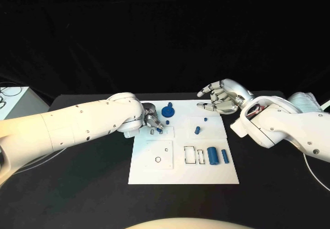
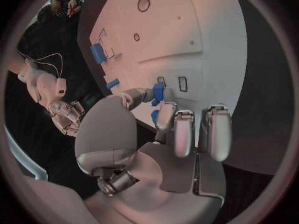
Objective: Assemble the parts on the task board
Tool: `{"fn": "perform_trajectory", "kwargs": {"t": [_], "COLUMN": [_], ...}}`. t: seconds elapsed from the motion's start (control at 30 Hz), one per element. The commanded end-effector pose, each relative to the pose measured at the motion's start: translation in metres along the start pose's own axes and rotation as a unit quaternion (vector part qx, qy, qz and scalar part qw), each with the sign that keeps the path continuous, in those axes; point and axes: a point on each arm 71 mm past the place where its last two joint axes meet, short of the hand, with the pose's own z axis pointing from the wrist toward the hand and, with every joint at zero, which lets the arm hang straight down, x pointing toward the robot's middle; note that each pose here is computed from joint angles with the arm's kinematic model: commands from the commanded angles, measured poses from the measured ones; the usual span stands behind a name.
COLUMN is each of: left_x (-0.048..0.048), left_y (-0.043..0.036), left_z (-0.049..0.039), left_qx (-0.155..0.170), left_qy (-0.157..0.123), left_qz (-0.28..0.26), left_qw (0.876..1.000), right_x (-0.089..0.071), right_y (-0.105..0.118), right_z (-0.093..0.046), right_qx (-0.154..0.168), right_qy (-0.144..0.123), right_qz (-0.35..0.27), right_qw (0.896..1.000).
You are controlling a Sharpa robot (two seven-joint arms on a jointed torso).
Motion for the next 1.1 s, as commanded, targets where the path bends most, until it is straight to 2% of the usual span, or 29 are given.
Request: {"fn": "perform_trajectory", "kwargs": {"t": [0.03, 0.53, 1.1], "left_x": [0.0022, 0.0067, 0.0074], "left_y": [-0.0024, -0.0007, 0.0018], "left_z": [-0.0003, 0.0008, 0.0017], "left_qx": [0.002, -0.004, -0.009], "left_qy": [0.006, 0.021, 0.021], "left_qz": [0.006, 0.009, 0.017], "left_qw": [1.0, 1.0, 1.0], "right_x": [-0.0013, -0.0032, -0.0035], "right_y": [0.0021, 0.0003, -0.0044], "right_z": [0.0003, 0.0012, 0.0033], "right_qx": [-0.013, -0.009, 0.005], "right_qy": [-0.013, -0.023, -0.026], "right_qz": [0.01, 0.021, 0.05], "right_qw": [1.0, 0.999, 0.998]}}
